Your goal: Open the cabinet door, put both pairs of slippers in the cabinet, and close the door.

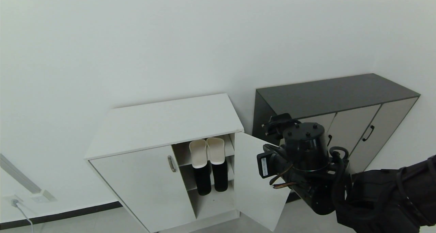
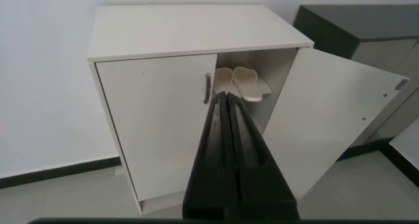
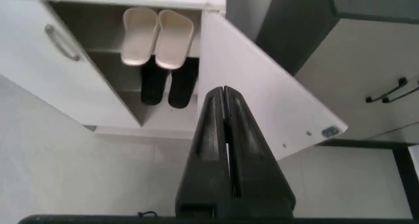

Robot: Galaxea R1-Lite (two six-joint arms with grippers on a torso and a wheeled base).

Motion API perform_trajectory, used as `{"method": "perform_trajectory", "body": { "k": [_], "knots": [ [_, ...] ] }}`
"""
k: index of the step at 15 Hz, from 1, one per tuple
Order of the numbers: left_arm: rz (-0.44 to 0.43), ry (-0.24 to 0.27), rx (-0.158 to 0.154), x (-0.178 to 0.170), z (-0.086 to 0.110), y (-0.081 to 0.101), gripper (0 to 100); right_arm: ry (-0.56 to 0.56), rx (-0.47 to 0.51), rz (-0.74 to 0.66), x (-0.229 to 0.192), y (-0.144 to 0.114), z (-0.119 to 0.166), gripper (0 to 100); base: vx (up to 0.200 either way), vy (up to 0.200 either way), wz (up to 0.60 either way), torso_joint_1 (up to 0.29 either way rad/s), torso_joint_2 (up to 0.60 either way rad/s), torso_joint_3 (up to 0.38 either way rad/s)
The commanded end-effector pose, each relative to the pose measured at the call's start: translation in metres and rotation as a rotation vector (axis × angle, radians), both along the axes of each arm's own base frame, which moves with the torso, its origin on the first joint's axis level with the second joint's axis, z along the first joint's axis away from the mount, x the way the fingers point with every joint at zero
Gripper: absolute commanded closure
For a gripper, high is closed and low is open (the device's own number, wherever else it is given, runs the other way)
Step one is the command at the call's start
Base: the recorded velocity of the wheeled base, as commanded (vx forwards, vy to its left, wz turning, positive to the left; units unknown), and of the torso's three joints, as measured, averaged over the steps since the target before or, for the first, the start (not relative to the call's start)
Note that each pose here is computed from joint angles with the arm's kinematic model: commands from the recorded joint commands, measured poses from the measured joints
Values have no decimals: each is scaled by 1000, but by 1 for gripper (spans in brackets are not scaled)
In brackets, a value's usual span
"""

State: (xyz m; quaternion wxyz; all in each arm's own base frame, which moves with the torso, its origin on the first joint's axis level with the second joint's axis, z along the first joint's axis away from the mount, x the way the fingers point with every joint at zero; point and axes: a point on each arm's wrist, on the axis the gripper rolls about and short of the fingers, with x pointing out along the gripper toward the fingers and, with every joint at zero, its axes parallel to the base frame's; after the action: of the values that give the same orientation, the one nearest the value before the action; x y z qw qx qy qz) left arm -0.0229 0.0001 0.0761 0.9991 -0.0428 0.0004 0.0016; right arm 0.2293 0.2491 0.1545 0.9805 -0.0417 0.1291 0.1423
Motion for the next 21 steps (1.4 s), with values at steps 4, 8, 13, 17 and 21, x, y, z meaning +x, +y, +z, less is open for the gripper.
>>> {"method": "perform_trajectory", "body": {
  "k": [4, 8, 13, 17, 21],
  "knots": [
    [3, 1, 0, 0, 0, 0, 100, -15, -26, 3, -1, -1, -1, 100, -150, 0, 0, -5, -1, 7],
    [3, -1, -2, 0, 0, 0, 100, -39, 2, -14, 6, -5, 2, 100, 0, 0, 0, 0, 0, 0],
    [3, 1, -2, 0, 0, 0, 100, -71, 37, -115, 51, -20, 10, 100, 0, 0, 0, 0, 0, 0],
    [4, -1, -2, 0, 0, 0, 100, -55, 49, -187, 97, -39, 3, 100, 0, 0, 0, 0, 0, 0],
    [4, -1, -2, 0, 0, 0, 100, -20, 70, -224, 132, -57, -15, 100, 0, 0, 0, 0, 0, 0]
  ]
}}
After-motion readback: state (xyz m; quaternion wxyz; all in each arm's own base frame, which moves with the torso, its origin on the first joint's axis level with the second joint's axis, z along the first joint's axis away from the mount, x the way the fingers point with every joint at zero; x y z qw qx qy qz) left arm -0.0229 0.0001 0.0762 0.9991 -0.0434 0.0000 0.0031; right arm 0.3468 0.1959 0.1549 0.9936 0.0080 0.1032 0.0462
